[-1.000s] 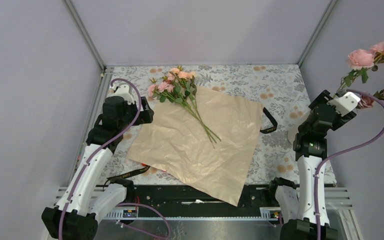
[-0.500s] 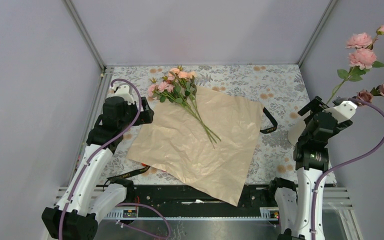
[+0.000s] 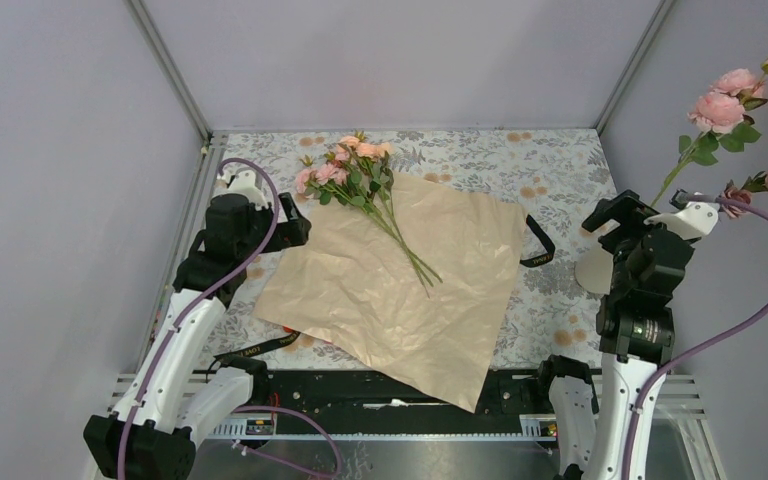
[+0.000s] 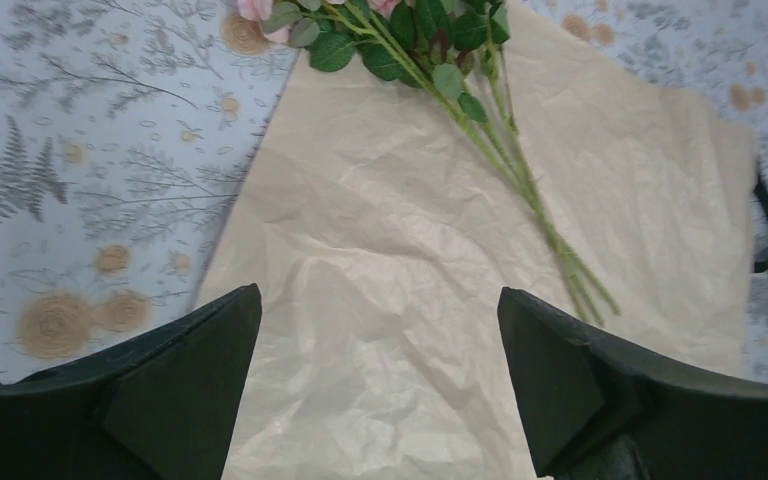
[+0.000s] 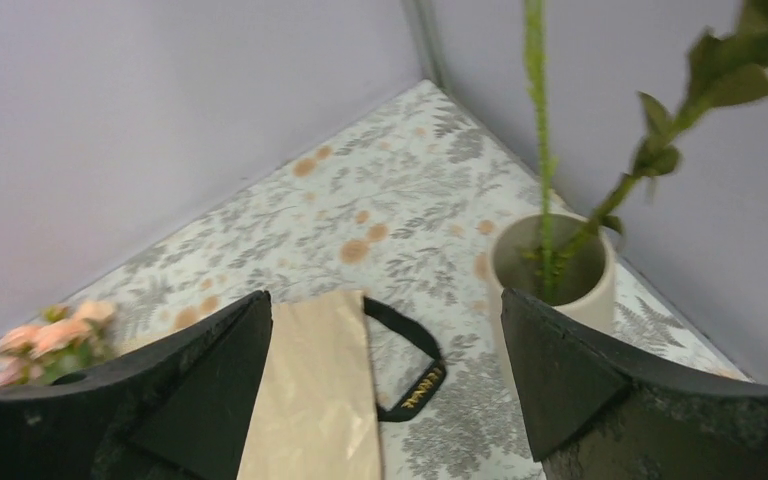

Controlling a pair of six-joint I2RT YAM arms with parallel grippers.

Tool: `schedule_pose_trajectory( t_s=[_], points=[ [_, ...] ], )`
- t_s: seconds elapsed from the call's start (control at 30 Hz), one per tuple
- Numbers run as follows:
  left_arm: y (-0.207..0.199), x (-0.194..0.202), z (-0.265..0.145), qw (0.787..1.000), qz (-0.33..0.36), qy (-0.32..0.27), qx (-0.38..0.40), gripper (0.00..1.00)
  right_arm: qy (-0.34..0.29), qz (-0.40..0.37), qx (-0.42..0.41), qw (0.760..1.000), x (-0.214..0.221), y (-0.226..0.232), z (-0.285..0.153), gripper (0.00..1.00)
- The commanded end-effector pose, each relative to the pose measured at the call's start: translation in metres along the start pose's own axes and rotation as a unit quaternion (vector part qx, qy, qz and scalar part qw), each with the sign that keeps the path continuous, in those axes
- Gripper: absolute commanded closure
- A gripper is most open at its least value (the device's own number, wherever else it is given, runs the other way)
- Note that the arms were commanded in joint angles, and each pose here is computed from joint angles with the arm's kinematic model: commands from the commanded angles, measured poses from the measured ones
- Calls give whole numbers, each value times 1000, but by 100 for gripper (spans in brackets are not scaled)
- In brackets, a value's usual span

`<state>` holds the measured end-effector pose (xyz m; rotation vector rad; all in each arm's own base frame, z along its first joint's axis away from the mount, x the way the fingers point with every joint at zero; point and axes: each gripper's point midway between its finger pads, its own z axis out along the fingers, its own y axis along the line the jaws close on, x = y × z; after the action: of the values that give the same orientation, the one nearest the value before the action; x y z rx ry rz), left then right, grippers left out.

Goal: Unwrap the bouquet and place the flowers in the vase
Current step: Insert the fake flower into the vase, then pick up the fake flower from the wrapping paper.

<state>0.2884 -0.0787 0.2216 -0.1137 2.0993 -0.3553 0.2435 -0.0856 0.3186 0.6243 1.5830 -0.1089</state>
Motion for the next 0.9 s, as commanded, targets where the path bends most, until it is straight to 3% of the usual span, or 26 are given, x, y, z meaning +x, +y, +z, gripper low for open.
schedule_pose_trajectory(
  t_s=[0.0, 0.3, 0.57, 0.87],
  points=[
    [-23, -3, -1, 995, -80, -16, 53, 5, 39, 12, -104, 994, -7, 41, -22, 10],
    [-54, 27, 35, 970, -219, 9, 101, 7, 173, 78, -255, 948, 37, 98, -37, 18],
    [-95, 42, 91, 957, -260, 44, 120, 12, 242, 102, -275, 925, 86, 103, -29, 25],
    [-102, 60, 170, 953, -283, 68, 79, 39, 281, 91, -280, 913, 113, 106, -26, 39]
  ],
)
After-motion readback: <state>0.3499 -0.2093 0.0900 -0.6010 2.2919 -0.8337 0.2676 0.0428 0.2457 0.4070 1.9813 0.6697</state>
